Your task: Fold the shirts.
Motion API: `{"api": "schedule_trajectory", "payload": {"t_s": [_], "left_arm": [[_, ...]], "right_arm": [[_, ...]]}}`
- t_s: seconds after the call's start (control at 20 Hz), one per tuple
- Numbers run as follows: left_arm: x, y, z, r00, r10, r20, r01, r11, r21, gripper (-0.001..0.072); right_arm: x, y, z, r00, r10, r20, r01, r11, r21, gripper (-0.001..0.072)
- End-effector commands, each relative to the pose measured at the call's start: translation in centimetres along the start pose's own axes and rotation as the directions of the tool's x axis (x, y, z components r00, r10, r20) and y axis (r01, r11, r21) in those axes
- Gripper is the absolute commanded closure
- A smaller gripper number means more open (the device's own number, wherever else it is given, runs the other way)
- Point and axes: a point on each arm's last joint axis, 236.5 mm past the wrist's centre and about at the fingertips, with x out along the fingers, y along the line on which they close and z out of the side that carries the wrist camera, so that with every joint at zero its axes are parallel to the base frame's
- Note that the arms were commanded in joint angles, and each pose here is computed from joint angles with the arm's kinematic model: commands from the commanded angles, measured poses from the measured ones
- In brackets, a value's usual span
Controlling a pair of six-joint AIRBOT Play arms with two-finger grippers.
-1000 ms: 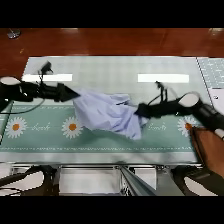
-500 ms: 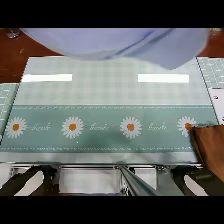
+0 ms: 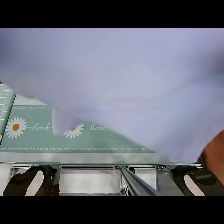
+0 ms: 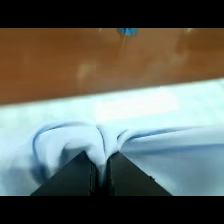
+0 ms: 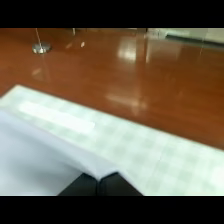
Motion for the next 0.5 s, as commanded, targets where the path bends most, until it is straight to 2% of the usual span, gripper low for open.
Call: {"api": "schedule_trajectory", "payload": {"t_s": [0.0, 0.15, 0.3, 0.35, 0.45], "left_arm": [[1.9, 0.6, -8.2, 0.968, -0.034, -0.247, 0.006, 0.994, -0.113, 0.0682], [4.3, 1.0, -17.9, 0.87, -0.119, -0.478, 0.006, 0.973, -0.232, 0.0682], [6.1, 1.2, -28.4, 0.701, -0.223, -0.678, -0.031, 0.939, -0.341, 0.0682], [7.4, 1.8, -30.7, 0.684, -0.234, -0.691, -0.058, 0.927, -0.371, 0.0682], [10.7, 3.5, -33.1, 0.711, -0.218, -0.668, -0.118, 0.9, -0.42, 0.0682]], "right_arm": [[2.4, -0.1, -5.1, 0.983, 0.041, -0.178, -0.028, 0.997, 0.075, 0.0688], [7.1, -0.2, -12.0, 0.921, 0.136, -0.365, -0.061, 0.976, 0.21, 0.0688], [12.1, -2.4, -19.6, 0.866, 0.141, -0.479, 0.02, 0.949, 0.315, 0.0687], [13.7, -3.6, -21.9, 0.858, 0.12, -0.499, 0.072, 0.934, 0.349, 0.0687], [17.0, -6.9, -26.3, 0.85, 0.034, -0.525, 0.214, 0.889, 0.404, 0.0686]]}}
